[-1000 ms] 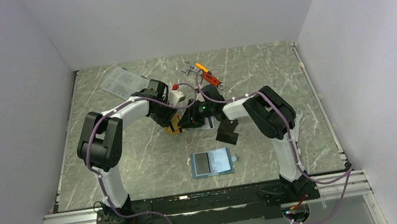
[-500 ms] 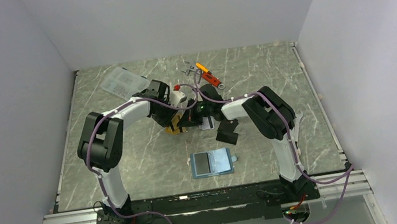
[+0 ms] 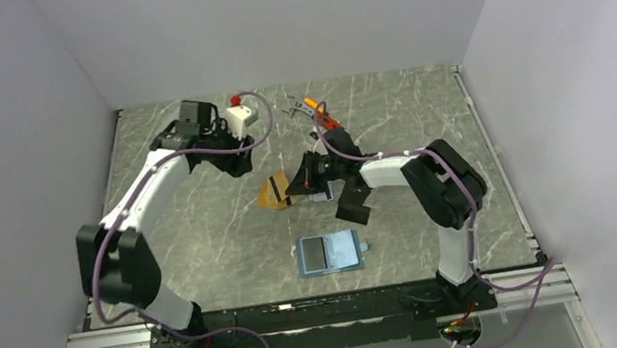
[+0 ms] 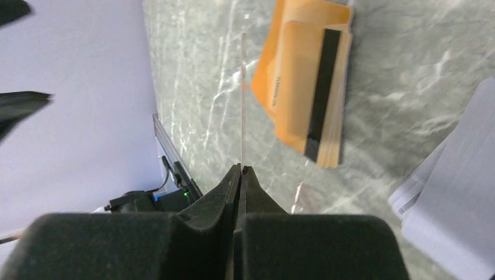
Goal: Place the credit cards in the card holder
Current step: Pick up the credit card from the storage box, then insert the credit card into the card holder.
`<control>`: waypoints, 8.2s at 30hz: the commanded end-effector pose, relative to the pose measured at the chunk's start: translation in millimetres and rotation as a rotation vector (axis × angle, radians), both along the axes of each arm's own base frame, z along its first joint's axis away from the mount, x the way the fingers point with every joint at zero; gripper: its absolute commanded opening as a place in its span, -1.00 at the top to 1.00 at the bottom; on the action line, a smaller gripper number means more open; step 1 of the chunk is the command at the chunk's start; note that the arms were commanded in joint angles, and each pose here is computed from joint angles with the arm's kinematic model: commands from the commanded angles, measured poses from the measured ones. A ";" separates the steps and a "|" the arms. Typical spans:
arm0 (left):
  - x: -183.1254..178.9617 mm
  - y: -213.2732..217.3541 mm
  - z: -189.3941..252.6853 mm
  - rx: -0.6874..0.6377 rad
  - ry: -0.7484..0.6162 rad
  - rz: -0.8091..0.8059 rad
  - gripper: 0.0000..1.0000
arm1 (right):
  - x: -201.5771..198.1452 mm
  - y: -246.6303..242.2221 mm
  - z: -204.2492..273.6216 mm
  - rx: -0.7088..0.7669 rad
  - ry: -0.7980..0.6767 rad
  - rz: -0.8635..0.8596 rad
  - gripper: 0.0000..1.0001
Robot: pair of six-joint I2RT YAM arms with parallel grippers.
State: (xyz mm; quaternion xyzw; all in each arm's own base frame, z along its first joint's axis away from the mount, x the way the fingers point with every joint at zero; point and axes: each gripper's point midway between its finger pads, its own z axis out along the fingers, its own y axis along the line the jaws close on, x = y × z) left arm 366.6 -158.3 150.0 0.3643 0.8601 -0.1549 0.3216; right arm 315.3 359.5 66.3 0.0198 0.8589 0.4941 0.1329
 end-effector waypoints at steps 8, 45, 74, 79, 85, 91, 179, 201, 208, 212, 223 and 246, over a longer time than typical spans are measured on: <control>-64.3 -33.8 109.5 -0.449 0.038 -0.192 -0.99 | -35.7 -36.6 116.4 0.037 -0.307 0.012 1.00; -147.6 -65.9 185.3 -0.922 0.239 -0.480 -0.10 | -110.0 -47.4 277.1 0.286 -0.641 0.055 1.00; -148.1 -67.5 195.7 -0.944 0.251 -0.518 0.11 | -116.8 -7.9 277.5 0.404 -0.588 0.156 1.00; -151.0 -66.5 197.8 -0.949 0.268 -0.534 0.60 | -124.2 -1.2 271.6 0.414 -0.580 0.199 1.00; -157.6 -64.8 198.8 -0.943 0.269 -0.554 1.00 | -119.6 -1.5 283.9 0.386 -0.626 0.205 0.39; -166.0 -63.3 201.0 -0.941 0.265 -0.568 1.00 | -109.0 0.3 310.8 0.380 -0.706 0.226 0.28; -186.2 -122.4 -119.7 0.363 0.080 -0.841 0.31 | -150.5 -168.3 16.5 -0.312 -0.030 -0.067 1.00; -190.1 -123.4 -115.6 0.369 0.067 -0.853 0.37 | -162.9 -173.1 -8.5 -0.330 0.030 -0.067 1.00; -190.6 -124.9 -113.4 0.368 0.061 -0.855 0.38 | -164.1 -174.2 -10.8 -0.336 0.035 -0.067 1.00; -191.2 -124.3 -113.8 0.371 0.061 -0.857 0.39 | -163.2 -172.8 -9.7 -0.328 0.033 -0.066 1.00; -191.6 -125.1 -112.8 0.373 0.056 -0.861 0.41 | -167.1 -172.2 -18.8 -0.324 0.059 -0.061 1.00; -192.3 -123.9 -111.2 0.380 0.053 -0.867 0.46 | -169.0 -179.4 -35.4 -0.376 0.086 -0.070 1.00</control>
